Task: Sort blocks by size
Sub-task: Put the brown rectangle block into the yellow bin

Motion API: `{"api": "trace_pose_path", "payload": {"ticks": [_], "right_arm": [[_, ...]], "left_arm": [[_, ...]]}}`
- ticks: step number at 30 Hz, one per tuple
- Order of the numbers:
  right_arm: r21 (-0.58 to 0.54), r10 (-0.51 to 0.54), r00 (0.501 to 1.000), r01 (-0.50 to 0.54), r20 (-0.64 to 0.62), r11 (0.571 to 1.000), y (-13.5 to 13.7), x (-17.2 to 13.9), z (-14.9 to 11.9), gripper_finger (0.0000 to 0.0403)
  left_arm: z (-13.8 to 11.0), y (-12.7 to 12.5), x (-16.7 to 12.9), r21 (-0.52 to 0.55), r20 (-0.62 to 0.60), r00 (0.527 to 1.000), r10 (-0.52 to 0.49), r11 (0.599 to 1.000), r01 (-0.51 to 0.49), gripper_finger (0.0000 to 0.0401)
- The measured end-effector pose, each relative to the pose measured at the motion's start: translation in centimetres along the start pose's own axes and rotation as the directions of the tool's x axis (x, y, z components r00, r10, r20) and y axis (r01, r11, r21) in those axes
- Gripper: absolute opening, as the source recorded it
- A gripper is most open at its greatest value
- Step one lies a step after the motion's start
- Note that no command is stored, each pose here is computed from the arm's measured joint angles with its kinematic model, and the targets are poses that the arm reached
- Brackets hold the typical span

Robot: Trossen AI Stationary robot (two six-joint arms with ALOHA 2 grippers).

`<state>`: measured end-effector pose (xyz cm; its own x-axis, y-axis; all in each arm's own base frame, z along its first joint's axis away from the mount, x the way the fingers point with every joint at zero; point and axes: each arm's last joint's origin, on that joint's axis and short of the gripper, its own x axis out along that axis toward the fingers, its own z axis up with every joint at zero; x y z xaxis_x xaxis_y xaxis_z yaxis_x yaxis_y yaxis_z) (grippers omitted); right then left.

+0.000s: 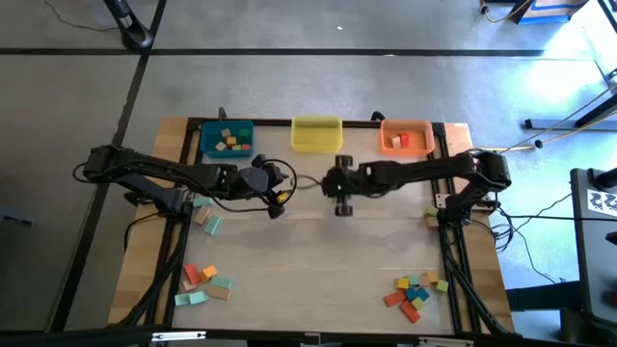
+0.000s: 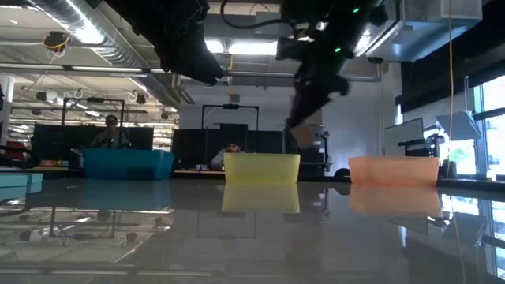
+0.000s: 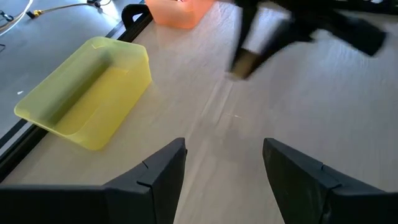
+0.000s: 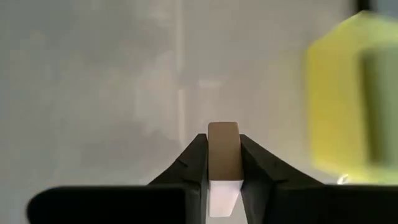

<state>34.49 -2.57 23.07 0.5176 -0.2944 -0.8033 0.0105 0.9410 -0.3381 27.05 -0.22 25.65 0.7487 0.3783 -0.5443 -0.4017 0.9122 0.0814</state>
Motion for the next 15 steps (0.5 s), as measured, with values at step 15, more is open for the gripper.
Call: {"api": "trace_pose_path", "payload": {"ticks": [15], "right_arm": [[0.133,-0.246,0.916,0.214,0.318,0.968,-10.5,2.3,-1.1,0.0060]], "left_arm": [[0.0,0.0,0.0,-0.028,0.000,1.000,0.001,1.000,-0.001,0.0203]]}}
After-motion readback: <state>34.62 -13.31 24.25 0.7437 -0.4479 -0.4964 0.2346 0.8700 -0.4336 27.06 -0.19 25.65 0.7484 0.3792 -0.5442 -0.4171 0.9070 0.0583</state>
